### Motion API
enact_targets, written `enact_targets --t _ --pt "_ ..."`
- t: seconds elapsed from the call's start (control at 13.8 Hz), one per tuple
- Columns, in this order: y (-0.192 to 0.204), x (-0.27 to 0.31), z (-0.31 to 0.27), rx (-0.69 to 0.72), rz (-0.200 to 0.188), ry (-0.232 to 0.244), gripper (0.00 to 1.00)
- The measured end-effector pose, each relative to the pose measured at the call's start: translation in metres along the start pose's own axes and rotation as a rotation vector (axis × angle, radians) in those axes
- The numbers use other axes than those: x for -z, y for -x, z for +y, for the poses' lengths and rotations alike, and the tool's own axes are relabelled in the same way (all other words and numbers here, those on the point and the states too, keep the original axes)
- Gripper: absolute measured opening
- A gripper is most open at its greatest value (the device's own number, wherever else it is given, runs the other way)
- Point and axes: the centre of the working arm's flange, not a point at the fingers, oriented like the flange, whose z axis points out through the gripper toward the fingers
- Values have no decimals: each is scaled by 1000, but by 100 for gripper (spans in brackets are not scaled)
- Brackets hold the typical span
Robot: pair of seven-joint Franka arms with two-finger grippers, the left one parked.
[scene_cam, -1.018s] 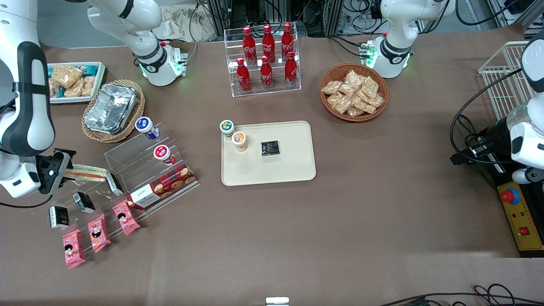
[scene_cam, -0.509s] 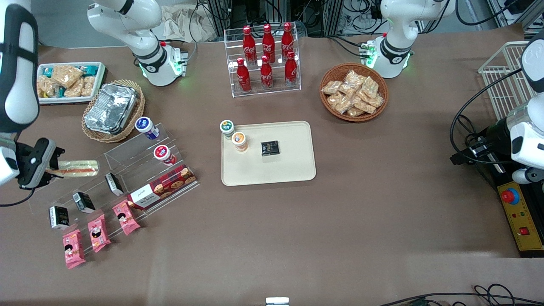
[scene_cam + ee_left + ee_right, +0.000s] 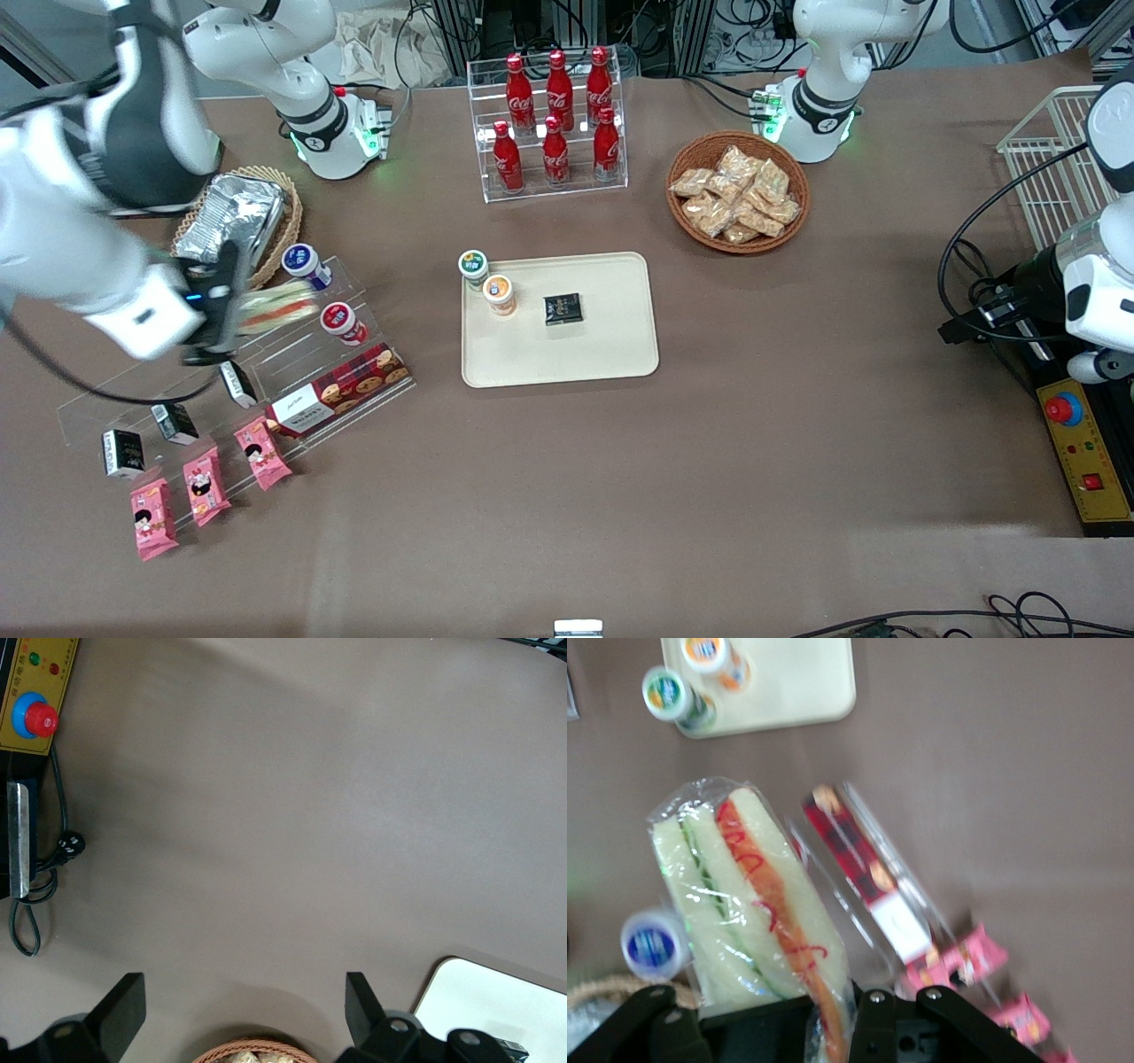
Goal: Place sandwich on tray
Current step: 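Carry the sandwich with the right gripper over to the beige tray, then lower the sandwich onto the tray and open the right gripper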
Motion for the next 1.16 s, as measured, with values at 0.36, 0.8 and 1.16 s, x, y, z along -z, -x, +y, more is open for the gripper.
enact_targets --t 0.36,0.8,1.16 --pt "-179 -40 -49 -25 -17 63 0" --pt "-312 -177 -86 -66 -65 131 0" --pt "-366 -266 -113 -79 -58 203 0"
